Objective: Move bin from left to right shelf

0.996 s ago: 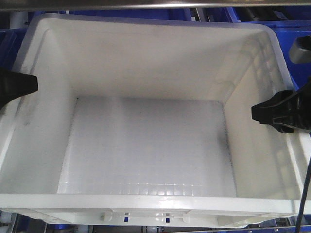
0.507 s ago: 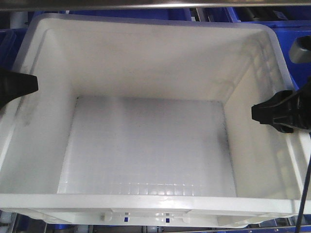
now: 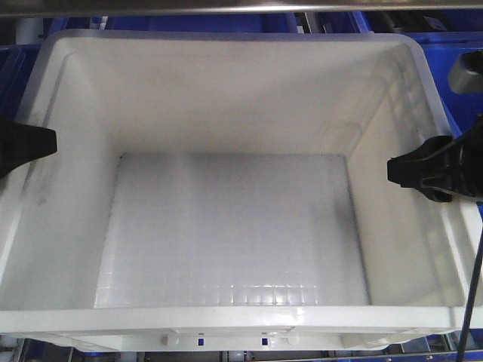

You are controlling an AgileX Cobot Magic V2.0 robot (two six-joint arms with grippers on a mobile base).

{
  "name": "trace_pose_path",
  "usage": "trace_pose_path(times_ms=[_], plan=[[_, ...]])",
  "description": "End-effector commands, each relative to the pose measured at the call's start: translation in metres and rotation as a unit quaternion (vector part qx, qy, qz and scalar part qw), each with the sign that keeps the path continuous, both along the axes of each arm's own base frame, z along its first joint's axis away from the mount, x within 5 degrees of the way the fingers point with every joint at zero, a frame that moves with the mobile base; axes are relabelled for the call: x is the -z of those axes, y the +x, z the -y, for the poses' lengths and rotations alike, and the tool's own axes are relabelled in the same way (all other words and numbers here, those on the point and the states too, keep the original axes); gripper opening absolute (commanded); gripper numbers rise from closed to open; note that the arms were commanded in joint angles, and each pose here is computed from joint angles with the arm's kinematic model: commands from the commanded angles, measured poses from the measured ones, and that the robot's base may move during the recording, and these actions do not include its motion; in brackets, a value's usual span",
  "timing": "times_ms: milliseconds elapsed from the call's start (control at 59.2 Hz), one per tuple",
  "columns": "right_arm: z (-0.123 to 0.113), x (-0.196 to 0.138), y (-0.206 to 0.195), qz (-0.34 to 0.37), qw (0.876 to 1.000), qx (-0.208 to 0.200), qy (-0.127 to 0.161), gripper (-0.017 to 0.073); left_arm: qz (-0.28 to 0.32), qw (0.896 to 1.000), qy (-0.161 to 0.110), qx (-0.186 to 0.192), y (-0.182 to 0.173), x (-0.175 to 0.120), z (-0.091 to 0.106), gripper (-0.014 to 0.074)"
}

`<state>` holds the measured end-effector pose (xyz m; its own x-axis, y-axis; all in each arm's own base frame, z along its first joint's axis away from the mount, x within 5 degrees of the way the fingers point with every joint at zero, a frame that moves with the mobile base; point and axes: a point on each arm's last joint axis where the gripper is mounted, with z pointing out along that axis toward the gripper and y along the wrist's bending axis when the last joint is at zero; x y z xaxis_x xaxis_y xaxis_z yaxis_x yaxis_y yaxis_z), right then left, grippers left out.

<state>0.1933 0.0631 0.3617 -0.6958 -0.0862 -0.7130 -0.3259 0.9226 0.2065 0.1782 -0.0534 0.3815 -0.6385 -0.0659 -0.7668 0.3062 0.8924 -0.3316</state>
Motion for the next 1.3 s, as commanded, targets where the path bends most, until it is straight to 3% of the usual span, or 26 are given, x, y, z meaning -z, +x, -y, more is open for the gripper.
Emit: trace_pose_path(times_ms=[0,507,1098,1283], plan=[[-0.005,-0.028,0.004,0.085,0.993,0.021,0.078,-0.0004,0.047,0.997,-0.053,0.011,-0.004,-0.018,0.008,-0.0006],[-0.006,-0.023,0.015,0.096,0.994,0.009,0.047,-0.0004,0.067,0.996,-0.056,-0.008,0.001,-0.017,0.006,-0.0006],[-0.01,-0.005,0.043,0.088,0.996,0.009,0.023,-0.0004,0.002,1.0,-0.027,-0.012,0.04,0.015,0.009,-0.0006],[-0.011,0.002,0.053,0.09,0.996,0.012,0.018,-0.0004,0.016,1.0,-0.019,-0.015,0.045,0.015,0.008,-0.0006]])
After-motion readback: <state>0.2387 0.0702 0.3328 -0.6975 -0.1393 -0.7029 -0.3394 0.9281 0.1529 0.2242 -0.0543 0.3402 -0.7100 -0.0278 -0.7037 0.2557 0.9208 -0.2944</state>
